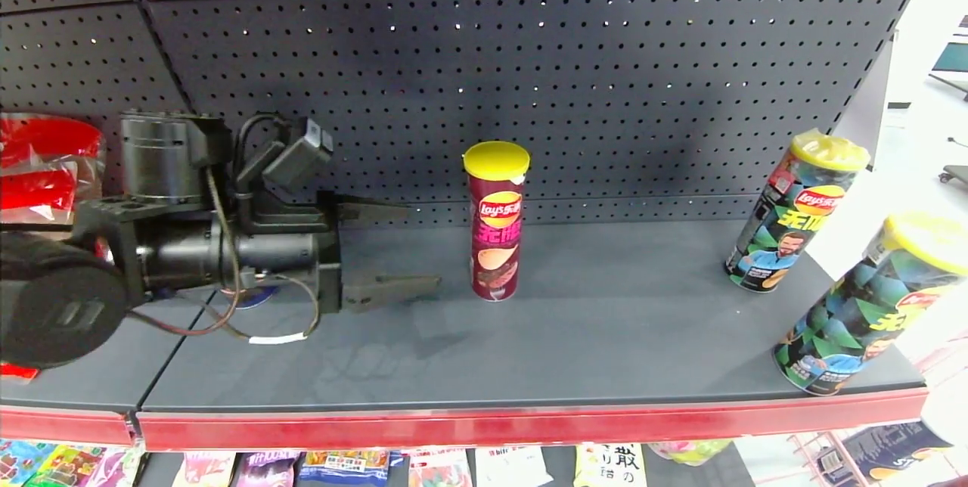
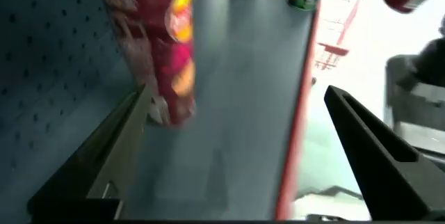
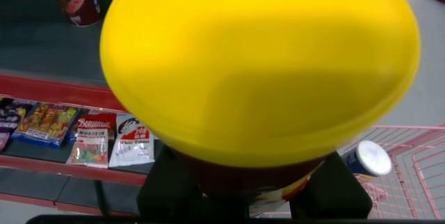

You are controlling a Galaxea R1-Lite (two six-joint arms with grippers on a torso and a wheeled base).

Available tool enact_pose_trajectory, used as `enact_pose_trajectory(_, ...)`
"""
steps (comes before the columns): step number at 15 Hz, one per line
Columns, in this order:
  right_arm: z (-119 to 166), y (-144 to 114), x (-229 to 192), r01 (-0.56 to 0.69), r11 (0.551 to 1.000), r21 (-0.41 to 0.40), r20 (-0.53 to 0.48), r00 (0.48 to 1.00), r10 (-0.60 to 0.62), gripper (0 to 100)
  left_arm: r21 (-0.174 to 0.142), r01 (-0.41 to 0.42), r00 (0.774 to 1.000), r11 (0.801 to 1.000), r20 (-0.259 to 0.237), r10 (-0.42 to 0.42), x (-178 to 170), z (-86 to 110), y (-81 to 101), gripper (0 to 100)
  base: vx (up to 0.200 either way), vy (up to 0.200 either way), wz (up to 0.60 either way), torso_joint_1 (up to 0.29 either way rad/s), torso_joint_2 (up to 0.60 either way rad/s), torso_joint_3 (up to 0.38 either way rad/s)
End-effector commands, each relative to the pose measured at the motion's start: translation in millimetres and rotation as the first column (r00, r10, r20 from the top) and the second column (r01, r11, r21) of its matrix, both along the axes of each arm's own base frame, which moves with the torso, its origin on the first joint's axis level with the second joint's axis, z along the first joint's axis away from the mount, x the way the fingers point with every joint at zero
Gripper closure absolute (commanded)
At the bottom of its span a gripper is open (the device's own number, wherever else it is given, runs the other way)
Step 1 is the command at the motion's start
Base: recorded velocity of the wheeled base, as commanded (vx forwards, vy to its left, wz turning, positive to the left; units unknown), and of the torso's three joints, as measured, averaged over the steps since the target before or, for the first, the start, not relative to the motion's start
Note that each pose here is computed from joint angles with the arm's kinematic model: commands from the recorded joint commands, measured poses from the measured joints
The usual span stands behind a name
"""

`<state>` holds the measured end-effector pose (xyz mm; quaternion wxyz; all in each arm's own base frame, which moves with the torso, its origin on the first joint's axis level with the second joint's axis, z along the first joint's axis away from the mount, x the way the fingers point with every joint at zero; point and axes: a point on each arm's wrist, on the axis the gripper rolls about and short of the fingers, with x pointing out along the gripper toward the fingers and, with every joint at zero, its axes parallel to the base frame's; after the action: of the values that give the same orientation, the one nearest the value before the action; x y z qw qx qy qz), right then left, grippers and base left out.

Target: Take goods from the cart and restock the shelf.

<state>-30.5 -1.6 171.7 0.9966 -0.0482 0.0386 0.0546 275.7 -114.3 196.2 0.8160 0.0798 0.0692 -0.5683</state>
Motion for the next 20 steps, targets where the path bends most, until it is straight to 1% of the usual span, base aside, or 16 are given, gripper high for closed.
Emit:
enact_pose_trajectory(1, 0.5, 0.1, 0.5, 0.001, 1.0, 0.001, -0.002, 1.0, -0.001, 100, 0.014, 0.027, 0.999, 1.0, -0.034, -0.027, 32.2, -19.8, -23.1, 0, 0.0, 0.0, 0.0, 0.0, 0.0, 0.0)
enact_pose_trajectory(2, 0.4, 0.0, 0.0, 0.006, 1.0, 0.003, 0.001, 1.0, -0.006, 100, 0.007, 0.022, 1.0, 1.0, -0.005, -0.022, 52.2, -18.3, -31.3, 0, 0.0, 0.0, 0.0, 0.0, 0.0, 0.0)
enact_pose_trajectory(3, 0.3, 0.0, -0.3, 0.006, 1.0, 0.003, 0.002, 1.0, -0.006, 100, 0.006, 0.016, 1.0, 1.0, 0.004, -0.016, 58.0, -17.3, -32.9, 0, 0.0, 0.0, 0.0, 0.0, 0.0, 0.0)
enact_pose_trajectory(5, 0.4, 0.0, 0.0, 0.008, 1.0, 0.003, 0.001, 1.0, -0.008, 100, -0.006, 0.002, 0.999, 1.0, 0.038, -0.002, 74.6, -10.8, -36.7, 0, 0.0, 0.0, 0.0, 0.0, 0.0, 0.0)
enact_pose_trajectory(6, 0.4, 0.0, 0.0, 0.008, 1.0, 0.003, 0.001, 1.0, -0.008, 100, -0.006, 0.002, 0.999, 1.0, 0.039, -0.002, 75.2, -10.6, -36.9, 0, 0.0, 0.0, 0.0, 0.0, 0.0, 0.0)
enact_pose_trajectory(7, 0.4, 0.1, 0.2, 0.008, 1.0, 0.003, -0.001, 1.0, -0.008, 100, -0.014, -0.004, 0.998, 1.0, 0.059, 0.005, 85.4, -8.1, -38.2, 0, 0.0, 0.0, 0.0, 0.0, 0.0, 0.0)
enact_pose_trajectory(8, 0.3, 0.1, 0.5, 0.008, 1.0, 0.002, -0.004, 1.0, -0.008, 100, -0.018, -0.002, 0.998, 1.0, 0.069, 0.003, 89.5, -6.4, -39.8, 0, 0.0, 0.0, 0.0, 0.0, 0.0, 0.0)
enact_pose_trajectory(12, -0.4, 0.1, 0.6, 0.008, 1.0, 0.003, -0.009, 1.0, -0.008, 100, -0.024, 0.005, 0.997, 1.0, 0.076, -0.003, 102.0, -8.3, -47.8, 0, 0.0, 0.0, 0.0, 0.0, 0.0, 0.0)
enact_pose_trajectory(14, 0.1, 0.1, 0.7, 0.008, 1.0, 0.011, -0.009, 1.0, -0.008, 100, -0.024, 0.023, 0.997, 0.999, 0.072, -0.021, 99.3, -8.8, -54.9, 0, 0.0, 0.0, 0.0, 0.0, 0.0, 0.0)
enact_pose_trajectory(16, -0.3, 0.1, 1.1, 0.008, 1.0, 0.011, -0.012, 1.0, -0.008, 100, -0.02, 0.032, 0.998, 0.999, 0.063, -0.031, 100.4, -13.2, -59.4, 0, 0.0, 0.0, 0.0, 0.0, 0.0, 0.0)
enact_pose_trajectory(17, -0.3, 0.1, 1.1, 0.008, 1.0, 0.011, -0.012, 1.0, -0.008, 100, -0.022, 0.04, 0.997, 0.999, 0.068, -0.038, 101.0, -13.1, -63.8, 0, 0.0, 0.0, 0.0, 0.0, 0.0, 0.0)
enact_pose_trajectory(20, -0.3, 0.1, 1.1, 0.01, 1.0, 0.012, -0.013, 1.0, -0.01, 100, -0.02, 0.044, 0.997, 0.999, 0.062, -0.043, 107.6, -16.1, -68.7, 0, 0.0, 0.0, 0.0, 0.0, 0.0, 0.0)
